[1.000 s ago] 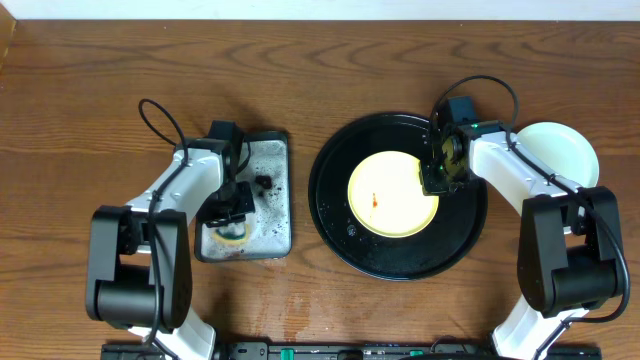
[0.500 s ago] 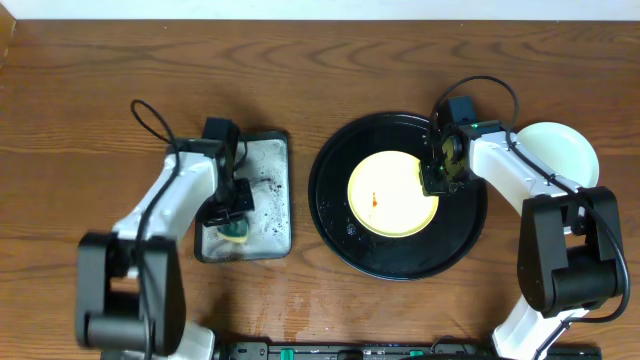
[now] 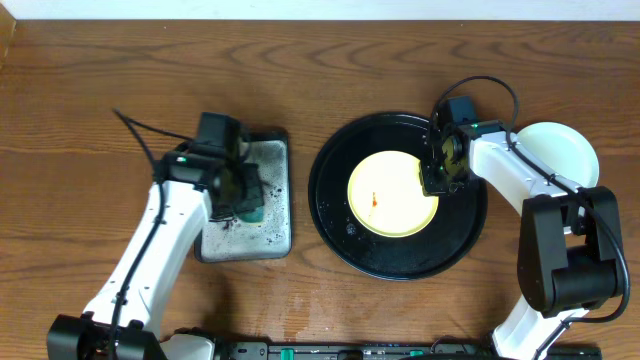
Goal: Clean dirty plates on tray and stack at the side
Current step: 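Scrub the held yellow plate with the sponge in the left gripper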
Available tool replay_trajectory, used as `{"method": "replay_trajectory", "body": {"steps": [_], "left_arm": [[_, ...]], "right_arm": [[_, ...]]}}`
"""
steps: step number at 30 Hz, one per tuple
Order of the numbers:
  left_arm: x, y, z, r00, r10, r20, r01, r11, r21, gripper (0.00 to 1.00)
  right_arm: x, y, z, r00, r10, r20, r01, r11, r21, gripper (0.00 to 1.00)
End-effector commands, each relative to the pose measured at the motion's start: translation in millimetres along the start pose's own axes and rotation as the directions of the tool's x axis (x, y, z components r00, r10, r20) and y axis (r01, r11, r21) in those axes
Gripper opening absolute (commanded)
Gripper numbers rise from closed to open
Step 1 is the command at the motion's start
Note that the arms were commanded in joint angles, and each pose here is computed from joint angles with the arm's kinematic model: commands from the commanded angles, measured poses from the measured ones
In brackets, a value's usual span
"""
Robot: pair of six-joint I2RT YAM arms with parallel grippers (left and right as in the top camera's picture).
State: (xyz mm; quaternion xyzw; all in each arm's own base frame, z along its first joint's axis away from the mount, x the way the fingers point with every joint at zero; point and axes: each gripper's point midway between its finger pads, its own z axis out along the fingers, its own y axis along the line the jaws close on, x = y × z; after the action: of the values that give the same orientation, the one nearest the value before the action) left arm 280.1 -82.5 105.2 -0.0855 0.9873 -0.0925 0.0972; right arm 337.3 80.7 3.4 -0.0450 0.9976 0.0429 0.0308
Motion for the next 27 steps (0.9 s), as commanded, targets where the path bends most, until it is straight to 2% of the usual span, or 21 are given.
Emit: {"method": "replay_trajectory", "body": {"steps": [1,8,13,17,22,27], "left_arm": [[-16,-54,-25,0.997,0.039,0.073,-0.048,0.991,0.125,0.07],[0,-155,-22,0.989,0.096,0.112,-0.127,0.940,0.317,0.07],[25,-205,19,0.984,0.164,0.070,-0.179,0.918,0.354,0.07],[39,-234,58,0.986,0.167,0.012,-0.158,0.905,0.395,0.08],[48,-234,109,0.993,0.081,-0.086,-0.045,0.933,0.358,0.07],[69,-214,153,0.979,0.057,-0.197,-0.003,0.964,0.267,0.08]], "right_arm": [[12,0,14,0.998,0.012,-0.058,-0.012,1.000,-0.006,0.01],[13,5,13,0.998,-0.001,-0.060,-0.002,0.999,-0.037,0.01],[11,11,13,0.998,-0.026,-0.052,0.023,0.997,-0.072,0.01],[12,12,13,0.998,-0.026,-0.057,0.022,0.997,-0.076,0.01],[13,13,13,0.998,-0.026,-0.060,0.021,0.996,-0.086,0.01],[13,14,13,0.998,-0.026,-0.062,0.021,0.996,-0.086,0.01]]}}
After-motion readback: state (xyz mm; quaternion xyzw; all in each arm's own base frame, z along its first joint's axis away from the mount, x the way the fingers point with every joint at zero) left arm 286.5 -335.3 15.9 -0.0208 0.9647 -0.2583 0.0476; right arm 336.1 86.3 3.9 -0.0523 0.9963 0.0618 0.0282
